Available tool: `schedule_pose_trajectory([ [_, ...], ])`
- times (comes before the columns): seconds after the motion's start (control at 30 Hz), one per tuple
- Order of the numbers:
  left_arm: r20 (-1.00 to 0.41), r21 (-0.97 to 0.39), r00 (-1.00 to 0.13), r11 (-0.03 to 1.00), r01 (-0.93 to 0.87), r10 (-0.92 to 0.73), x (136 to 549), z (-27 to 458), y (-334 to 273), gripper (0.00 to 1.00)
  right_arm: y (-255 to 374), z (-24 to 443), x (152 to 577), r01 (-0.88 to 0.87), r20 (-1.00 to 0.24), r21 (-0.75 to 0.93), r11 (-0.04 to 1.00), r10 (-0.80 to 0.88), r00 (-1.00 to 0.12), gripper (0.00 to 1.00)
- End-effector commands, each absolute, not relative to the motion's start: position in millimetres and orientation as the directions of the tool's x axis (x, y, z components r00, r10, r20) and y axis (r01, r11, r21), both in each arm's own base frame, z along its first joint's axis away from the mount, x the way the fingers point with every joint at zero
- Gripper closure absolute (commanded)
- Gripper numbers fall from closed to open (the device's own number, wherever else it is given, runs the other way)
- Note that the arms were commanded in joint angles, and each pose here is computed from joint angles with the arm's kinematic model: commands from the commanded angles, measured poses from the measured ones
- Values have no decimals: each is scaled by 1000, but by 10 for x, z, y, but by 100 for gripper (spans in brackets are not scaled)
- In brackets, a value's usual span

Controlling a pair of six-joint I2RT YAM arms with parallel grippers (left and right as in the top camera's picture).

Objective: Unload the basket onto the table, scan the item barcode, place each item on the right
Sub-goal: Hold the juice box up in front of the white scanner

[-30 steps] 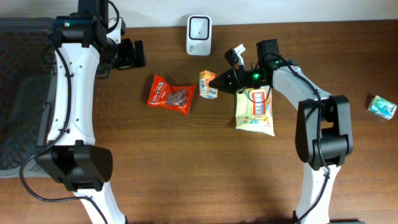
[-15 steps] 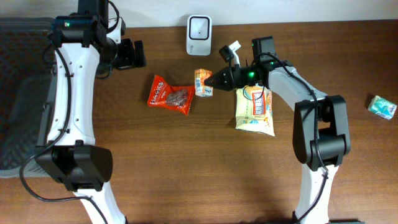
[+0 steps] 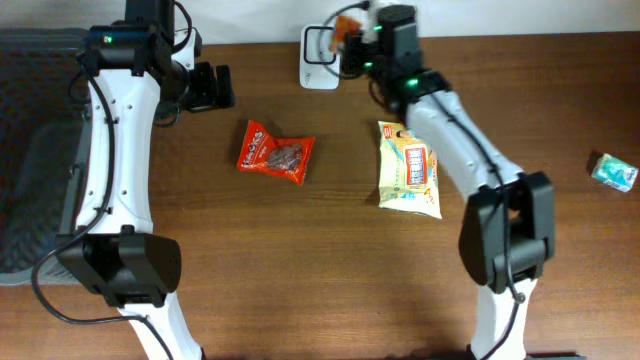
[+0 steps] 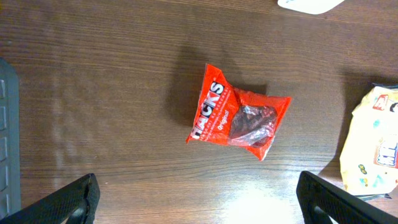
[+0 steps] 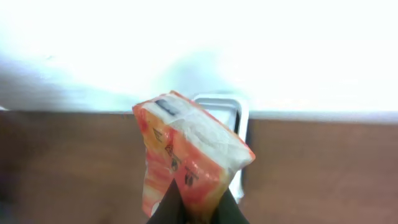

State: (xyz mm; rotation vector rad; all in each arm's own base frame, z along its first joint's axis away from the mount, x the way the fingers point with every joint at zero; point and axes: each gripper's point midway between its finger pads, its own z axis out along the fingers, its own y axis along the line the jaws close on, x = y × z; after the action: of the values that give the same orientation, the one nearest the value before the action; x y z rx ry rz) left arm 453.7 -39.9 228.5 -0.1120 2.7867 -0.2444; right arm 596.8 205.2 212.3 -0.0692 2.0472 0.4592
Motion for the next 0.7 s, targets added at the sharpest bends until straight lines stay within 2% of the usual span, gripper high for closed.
schedule_pose_trajectory([
  [0.0,-343,-183,-932,982,-52,-113,4539,2349,-405,1,2038,2488,6054,-104,-897,-356,929,-370,-240,96],
  [0.1,-343,-183,-933,982,-52,-113,4539,2349,-405,1,2201,2401,6106,-129,-801,-558,820,-573,-176,96],
  [0.23,-343,-183,-933,982,-52,-113,4539,2349,-405,1,2289,2148,6219,-160,-787,-579,799,-600,-147,96],
  [0.37,-343,-183,-933,982,-52,-113,4539,2349,-406,1,2381,1873,6280,-234,-670,-703,671,-736,-96,96],
  [0.5,-343,-183,-932,982,-52,-113,4539,2349,-405,1,2441,1617,6295,-271,-605,-750,603,-792,-88,96],
  [0.57,-343,-183,-932,982,-52,-113,4539,2349,-405,1,2451,1552,6296,-276,-610,-743,610,-787,-96,96],
  [0.67,-343,-183,-932,982,-55,-116,4540,2349,-393,1,2402,1715,6316,-188,-742,-632,752,-657,-133,96],
])
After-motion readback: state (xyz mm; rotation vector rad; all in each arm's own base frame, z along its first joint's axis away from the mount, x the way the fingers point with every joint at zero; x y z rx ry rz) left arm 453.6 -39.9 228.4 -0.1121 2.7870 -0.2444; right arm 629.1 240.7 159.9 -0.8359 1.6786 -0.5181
